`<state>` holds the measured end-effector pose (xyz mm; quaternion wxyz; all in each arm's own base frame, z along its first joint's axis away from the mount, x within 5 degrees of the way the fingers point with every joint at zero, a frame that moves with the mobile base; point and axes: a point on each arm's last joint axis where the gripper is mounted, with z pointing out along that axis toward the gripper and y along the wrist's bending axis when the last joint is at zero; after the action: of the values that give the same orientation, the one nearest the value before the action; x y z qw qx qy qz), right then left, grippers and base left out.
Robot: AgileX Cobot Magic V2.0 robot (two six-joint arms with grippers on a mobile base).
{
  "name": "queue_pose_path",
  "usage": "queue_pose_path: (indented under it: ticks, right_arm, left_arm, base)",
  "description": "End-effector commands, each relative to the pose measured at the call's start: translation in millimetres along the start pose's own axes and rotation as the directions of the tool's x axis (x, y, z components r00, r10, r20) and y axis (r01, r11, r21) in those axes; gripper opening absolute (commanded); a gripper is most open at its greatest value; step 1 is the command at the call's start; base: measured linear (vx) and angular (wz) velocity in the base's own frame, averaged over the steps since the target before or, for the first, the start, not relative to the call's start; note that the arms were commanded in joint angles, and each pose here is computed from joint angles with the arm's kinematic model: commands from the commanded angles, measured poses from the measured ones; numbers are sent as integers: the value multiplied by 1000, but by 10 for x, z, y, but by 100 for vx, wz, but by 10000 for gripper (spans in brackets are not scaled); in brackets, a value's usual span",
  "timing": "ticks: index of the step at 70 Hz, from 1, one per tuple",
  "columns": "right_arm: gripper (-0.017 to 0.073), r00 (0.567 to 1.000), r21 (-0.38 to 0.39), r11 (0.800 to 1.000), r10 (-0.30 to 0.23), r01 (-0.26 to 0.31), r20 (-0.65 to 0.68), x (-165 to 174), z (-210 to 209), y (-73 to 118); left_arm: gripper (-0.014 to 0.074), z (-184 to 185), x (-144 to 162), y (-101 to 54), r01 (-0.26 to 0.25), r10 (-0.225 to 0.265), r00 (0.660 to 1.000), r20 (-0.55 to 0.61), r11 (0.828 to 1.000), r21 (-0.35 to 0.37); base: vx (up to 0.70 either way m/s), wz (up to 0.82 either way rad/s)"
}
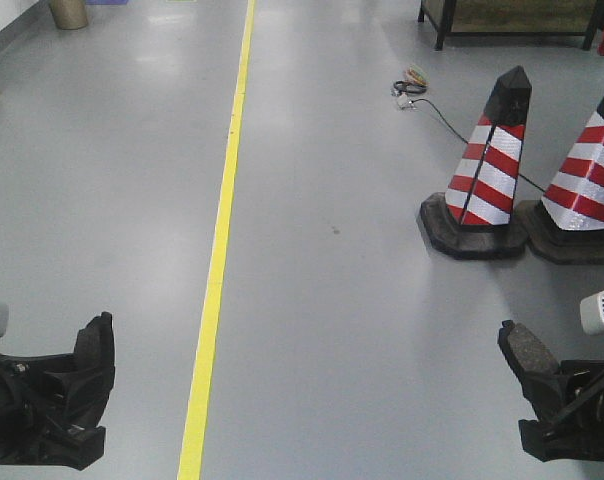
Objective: Move and align brake pads A on conveyor
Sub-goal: 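Drive past the red-and-white cones toward the black conveyor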
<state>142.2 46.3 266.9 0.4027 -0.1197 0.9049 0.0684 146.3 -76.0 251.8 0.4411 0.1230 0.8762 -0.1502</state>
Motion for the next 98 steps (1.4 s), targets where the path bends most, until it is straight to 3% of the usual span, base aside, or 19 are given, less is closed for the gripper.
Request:
queue_pose_path:
  ticks: [1,98]
  right_arm:
    - [38,994,-4,1000,-11,11,111,-158,-68,5]
    - [38,994,-4,1000,-11,11,111,-158,-68,5]
  left_arm:
    - [101,-54,-176,-47,1,-5,992,123,999,35]
    - [101,-54,-175,-47,1,-5,992,122,999,34]
  base:
    - [54,1]
    - [49,-5]
